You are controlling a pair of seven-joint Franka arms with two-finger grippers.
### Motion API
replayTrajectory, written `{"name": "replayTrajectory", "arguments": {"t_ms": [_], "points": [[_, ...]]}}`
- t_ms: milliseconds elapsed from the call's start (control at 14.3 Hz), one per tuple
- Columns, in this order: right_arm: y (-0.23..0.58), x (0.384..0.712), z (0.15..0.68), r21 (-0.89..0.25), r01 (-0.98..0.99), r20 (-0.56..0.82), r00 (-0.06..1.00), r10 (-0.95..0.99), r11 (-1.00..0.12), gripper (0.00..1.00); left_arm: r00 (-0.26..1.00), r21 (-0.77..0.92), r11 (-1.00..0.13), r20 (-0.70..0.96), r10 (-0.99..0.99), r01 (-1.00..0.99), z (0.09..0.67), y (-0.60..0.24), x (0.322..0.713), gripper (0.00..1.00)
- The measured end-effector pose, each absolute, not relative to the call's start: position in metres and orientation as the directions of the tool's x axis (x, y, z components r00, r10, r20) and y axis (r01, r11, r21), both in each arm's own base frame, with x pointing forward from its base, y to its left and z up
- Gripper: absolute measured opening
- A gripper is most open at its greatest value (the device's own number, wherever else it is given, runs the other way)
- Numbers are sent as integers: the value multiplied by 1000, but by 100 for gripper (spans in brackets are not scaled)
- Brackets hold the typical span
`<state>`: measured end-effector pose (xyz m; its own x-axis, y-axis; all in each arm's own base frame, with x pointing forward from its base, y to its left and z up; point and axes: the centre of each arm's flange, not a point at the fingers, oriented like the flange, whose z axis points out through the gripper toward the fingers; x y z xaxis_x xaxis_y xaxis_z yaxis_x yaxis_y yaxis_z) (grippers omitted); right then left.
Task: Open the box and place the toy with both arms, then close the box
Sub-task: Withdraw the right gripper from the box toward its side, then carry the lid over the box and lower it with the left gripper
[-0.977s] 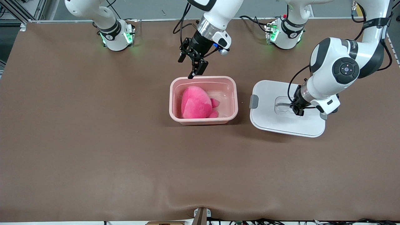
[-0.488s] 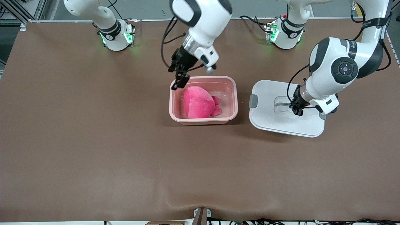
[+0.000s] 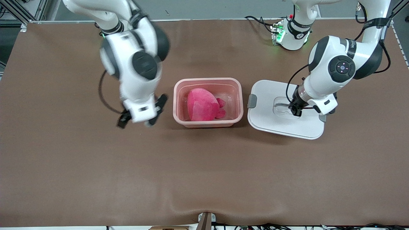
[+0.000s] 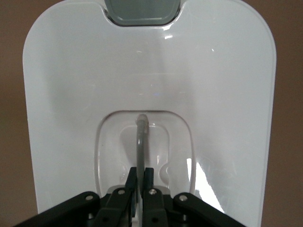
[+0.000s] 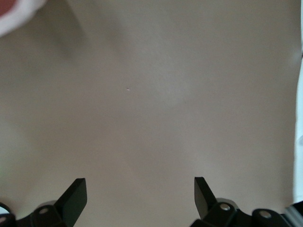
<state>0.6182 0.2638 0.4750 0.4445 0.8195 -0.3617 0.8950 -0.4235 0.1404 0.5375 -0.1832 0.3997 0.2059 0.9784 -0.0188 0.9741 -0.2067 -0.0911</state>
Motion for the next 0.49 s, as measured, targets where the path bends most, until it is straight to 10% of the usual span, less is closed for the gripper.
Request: {"name": "replayTrajectory", "arguments": {"t_ms": [488], "points": [[134,642,480,167,623,-306,769,560,-764,100,120,-52,-121,-30,992,991,409,-257,512,7]]}}
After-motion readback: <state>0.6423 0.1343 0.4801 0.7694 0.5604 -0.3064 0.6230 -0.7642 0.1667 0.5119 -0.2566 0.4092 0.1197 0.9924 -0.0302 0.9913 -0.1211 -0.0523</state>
